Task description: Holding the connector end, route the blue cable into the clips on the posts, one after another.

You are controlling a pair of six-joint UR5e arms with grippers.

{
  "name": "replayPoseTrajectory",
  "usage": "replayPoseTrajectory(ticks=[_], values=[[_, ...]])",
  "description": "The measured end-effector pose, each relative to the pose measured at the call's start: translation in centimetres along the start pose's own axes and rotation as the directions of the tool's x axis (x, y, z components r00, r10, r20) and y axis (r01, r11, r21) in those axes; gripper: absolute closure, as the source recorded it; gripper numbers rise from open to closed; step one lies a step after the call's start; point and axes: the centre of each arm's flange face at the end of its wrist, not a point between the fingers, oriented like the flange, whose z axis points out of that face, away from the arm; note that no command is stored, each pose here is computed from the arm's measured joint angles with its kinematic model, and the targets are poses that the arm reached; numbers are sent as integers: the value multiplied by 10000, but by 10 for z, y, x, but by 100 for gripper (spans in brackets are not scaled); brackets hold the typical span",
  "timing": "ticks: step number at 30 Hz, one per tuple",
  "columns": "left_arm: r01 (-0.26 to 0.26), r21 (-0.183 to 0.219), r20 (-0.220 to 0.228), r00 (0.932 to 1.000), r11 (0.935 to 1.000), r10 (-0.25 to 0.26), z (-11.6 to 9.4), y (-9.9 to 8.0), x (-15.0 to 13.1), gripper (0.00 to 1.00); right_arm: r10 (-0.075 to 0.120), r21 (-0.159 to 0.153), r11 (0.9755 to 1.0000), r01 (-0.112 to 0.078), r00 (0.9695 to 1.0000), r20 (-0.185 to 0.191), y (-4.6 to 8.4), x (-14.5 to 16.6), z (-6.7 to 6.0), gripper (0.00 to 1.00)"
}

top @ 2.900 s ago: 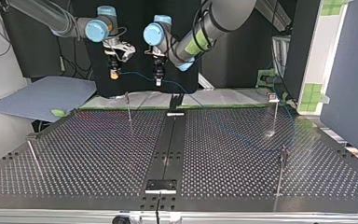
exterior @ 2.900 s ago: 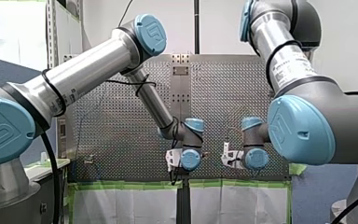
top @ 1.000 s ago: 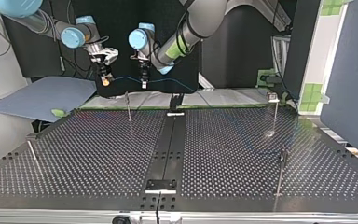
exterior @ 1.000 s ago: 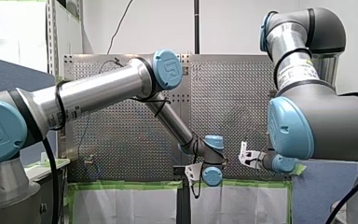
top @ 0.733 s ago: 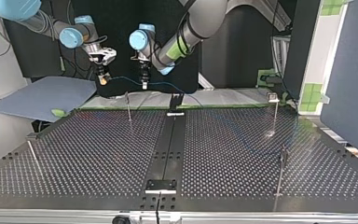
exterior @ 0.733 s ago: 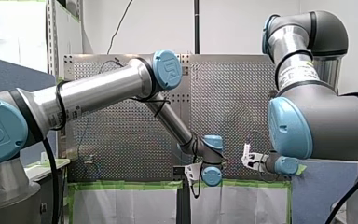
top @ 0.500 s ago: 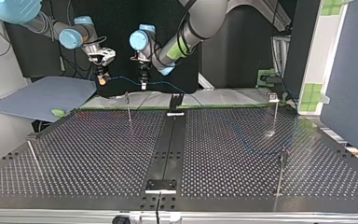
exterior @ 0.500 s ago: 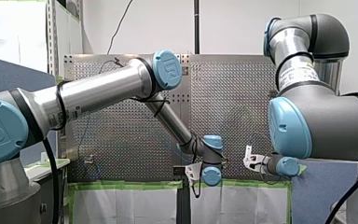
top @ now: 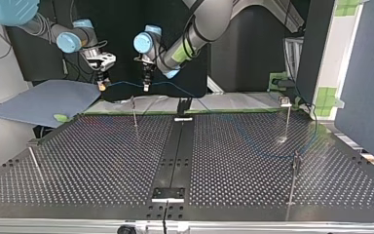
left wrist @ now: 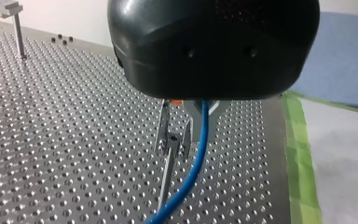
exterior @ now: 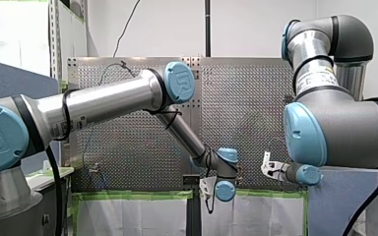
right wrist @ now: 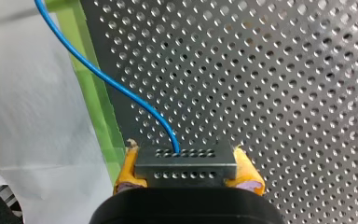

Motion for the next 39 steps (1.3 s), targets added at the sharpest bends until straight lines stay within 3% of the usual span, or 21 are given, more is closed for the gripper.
replayPoseTrajectory(ticks=[6, 15, 21, 28, 39], values=[[209, 189, 255, 9994, 9996, -214, 16, -11, -15, 100, 196, 18, 9998, -196, 9997, -125, 14, 7, 2, 100], [368, 434, 462, 9982, 9984, -388, 26, -21, -26, 100, 122, 308, 9995, -117, 9998, -167, 20, 18, 13, 100], [387, 706, 449, 9981, 9968, -420, 23, -32, -25, 100, 162, 365, 9992, -156, 9998, -142, 26, 25, 20, 100], [195, 852, 152, 9997, 9962, -209, 19, -42, -5, 100, 206, 172, 9996, -204, 9997, -109, 38, 29, 18, 100], [57, 340, -84, 10000, 9994, -54, 41, -15, 2, 100, -42, 284, 9996, 45, 9999, -104, 37, 29, 19, 100]])
